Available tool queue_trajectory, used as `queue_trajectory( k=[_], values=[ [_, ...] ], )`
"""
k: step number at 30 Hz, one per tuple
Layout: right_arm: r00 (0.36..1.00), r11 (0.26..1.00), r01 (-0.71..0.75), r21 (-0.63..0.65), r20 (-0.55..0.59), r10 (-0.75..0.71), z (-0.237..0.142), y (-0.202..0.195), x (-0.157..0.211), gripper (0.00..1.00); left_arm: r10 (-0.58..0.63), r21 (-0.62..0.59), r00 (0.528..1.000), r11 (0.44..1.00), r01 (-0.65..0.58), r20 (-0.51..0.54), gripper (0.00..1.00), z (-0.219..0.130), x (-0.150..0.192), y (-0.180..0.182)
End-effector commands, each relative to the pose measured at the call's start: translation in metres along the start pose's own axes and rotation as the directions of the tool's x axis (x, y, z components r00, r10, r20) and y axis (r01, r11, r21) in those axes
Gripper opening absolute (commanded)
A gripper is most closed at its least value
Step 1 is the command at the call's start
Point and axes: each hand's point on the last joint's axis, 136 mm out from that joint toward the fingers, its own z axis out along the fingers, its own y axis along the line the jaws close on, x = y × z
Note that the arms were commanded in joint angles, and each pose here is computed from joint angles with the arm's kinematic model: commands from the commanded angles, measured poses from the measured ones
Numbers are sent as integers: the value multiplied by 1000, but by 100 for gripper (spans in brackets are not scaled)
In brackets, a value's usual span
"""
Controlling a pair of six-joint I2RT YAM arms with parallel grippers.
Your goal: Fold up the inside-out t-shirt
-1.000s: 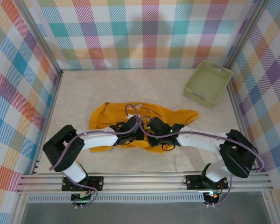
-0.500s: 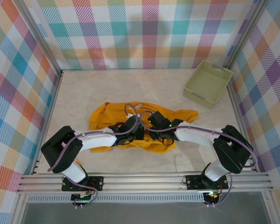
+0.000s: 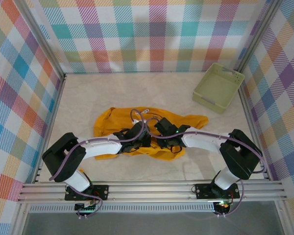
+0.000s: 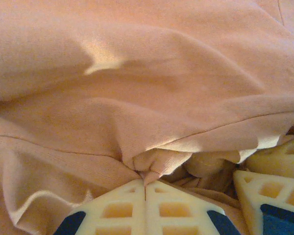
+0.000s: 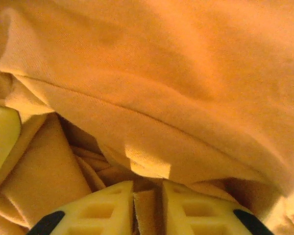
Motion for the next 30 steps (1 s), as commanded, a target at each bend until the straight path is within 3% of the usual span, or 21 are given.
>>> queue_trajectory(
  k=[1,8,16,22,26,30],
  values=[
    [999,1000,24,-6,-22,-24,-4,4,1,15,23,0,999,1000,-23,24,6,-7,-3,-3],
    [998,996,39,-86,55,-35,-39,16,-15,0,26,-28,999,999,-26,21,6,-5,-4,1],
    [964,955,132,-264,260,-61,-108,33,-31,0,0,2,997,1000,0,72,5,-15,-13,3],
    [929,952,93,-291,371,23,-139,15,-40,0,-37,-7,997,999,38,71,5,-16,-13,16],
    [926,969,-6,-245,366,98,-131,-12,-31,0,-65,15,994,998,64,84,6,-19,-12,20],
    [945,972,-140,-187,266,188,-102,-32,-2,0,-67,84,993,995,59,95,6,-25,-6,12]
  ],
)
